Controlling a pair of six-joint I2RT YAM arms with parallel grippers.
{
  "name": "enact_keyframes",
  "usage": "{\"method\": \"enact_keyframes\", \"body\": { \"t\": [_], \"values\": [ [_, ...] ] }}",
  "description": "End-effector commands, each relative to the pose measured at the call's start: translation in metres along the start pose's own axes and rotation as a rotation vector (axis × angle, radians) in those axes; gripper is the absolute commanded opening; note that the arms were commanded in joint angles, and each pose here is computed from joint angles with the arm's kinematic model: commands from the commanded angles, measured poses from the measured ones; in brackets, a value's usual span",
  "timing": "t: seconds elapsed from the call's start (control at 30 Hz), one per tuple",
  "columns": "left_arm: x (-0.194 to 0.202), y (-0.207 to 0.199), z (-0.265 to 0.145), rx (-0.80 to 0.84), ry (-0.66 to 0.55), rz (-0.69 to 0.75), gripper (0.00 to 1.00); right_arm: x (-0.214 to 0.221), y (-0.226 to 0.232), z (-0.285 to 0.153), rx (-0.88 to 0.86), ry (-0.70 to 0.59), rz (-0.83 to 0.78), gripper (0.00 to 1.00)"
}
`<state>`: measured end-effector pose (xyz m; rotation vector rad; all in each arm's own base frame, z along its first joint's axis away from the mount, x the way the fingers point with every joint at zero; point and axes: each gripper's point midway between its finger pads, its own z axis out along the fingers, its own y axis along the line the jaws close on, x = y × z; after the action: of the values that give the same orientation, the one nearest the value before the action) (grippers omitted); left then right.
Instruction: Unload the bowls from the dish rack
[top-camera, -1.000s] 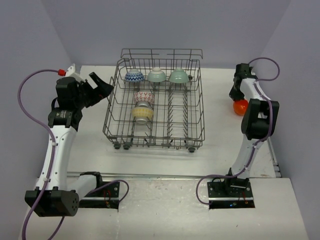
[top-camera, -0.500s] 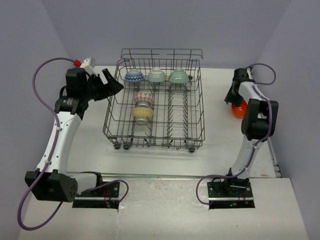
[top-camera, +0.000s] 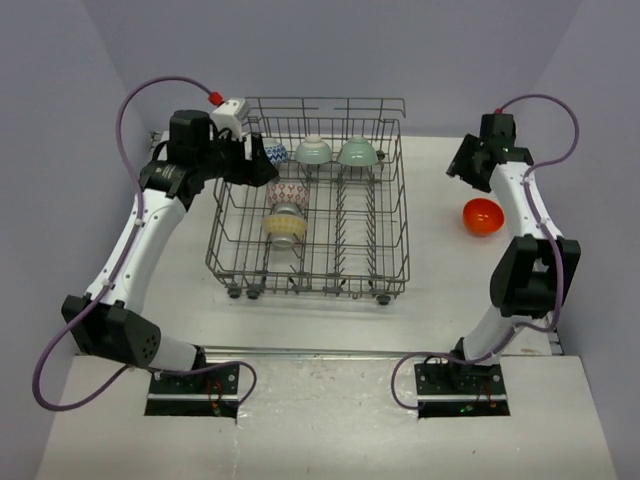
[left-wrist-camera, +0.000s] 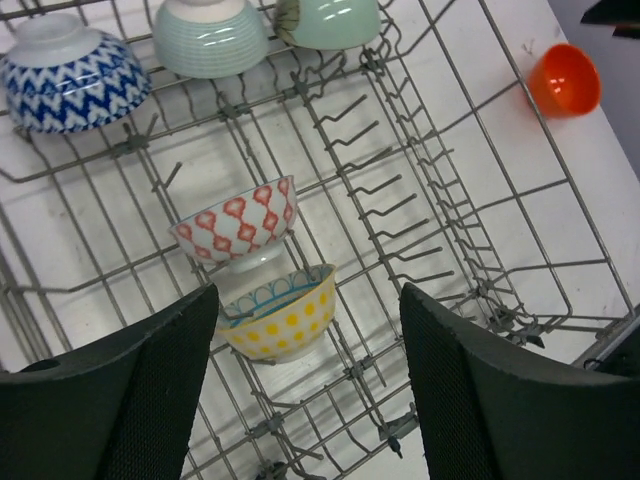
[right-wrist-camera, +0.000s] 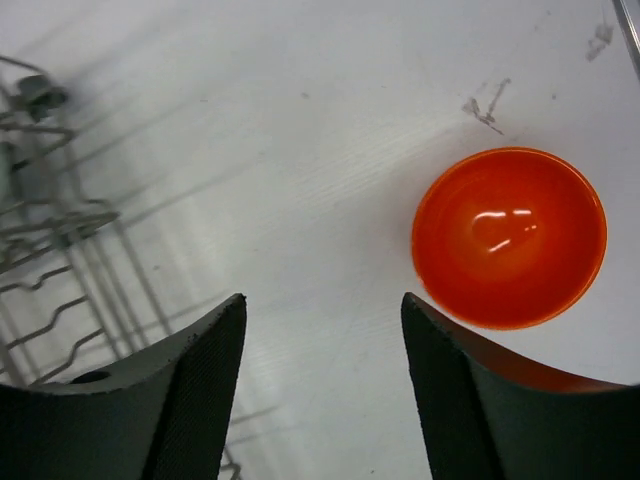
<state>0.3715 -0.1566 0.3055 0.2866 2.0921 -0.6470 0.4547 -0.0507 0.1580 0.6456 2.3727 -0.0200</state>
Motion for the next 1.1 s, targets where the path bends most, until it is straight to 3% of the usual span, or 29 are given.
{"method": "enact_keyframes", "body": {
  "t": [0.0,0.2,0.4,0.6,1.07],
  "values": [
    [-0.011,-0.017,0.008,0.119,0.032,0.155,0.74,-0.026,0.043,-0.078,-0.144,-0.127,-0.07,0.66],
    [-0.014,-0.014,0.039,0.198,0.103,0.251,0.68,-0.003,0.062,-0.132,-0.309,-0.104,-0.068,0.66],
    [0.053,0.006,0.076,0.26,0.348,0.231,0.6,0.042,0.087,-0.152,-0.4,-0.054,-0.148,0.67],
    [0.097,-0.003,0.089,0.342,0.467,0.152,0.55,0.064,0.096,-0.156,-0.421,-0.016,-0.2,0.67],
    [0.119,-0.01,0.079,0.382,0.52,0.089,0.54,0.079,0.106,-0.156,-0.466,0.004,-0.237,0.67]
  ]
}}
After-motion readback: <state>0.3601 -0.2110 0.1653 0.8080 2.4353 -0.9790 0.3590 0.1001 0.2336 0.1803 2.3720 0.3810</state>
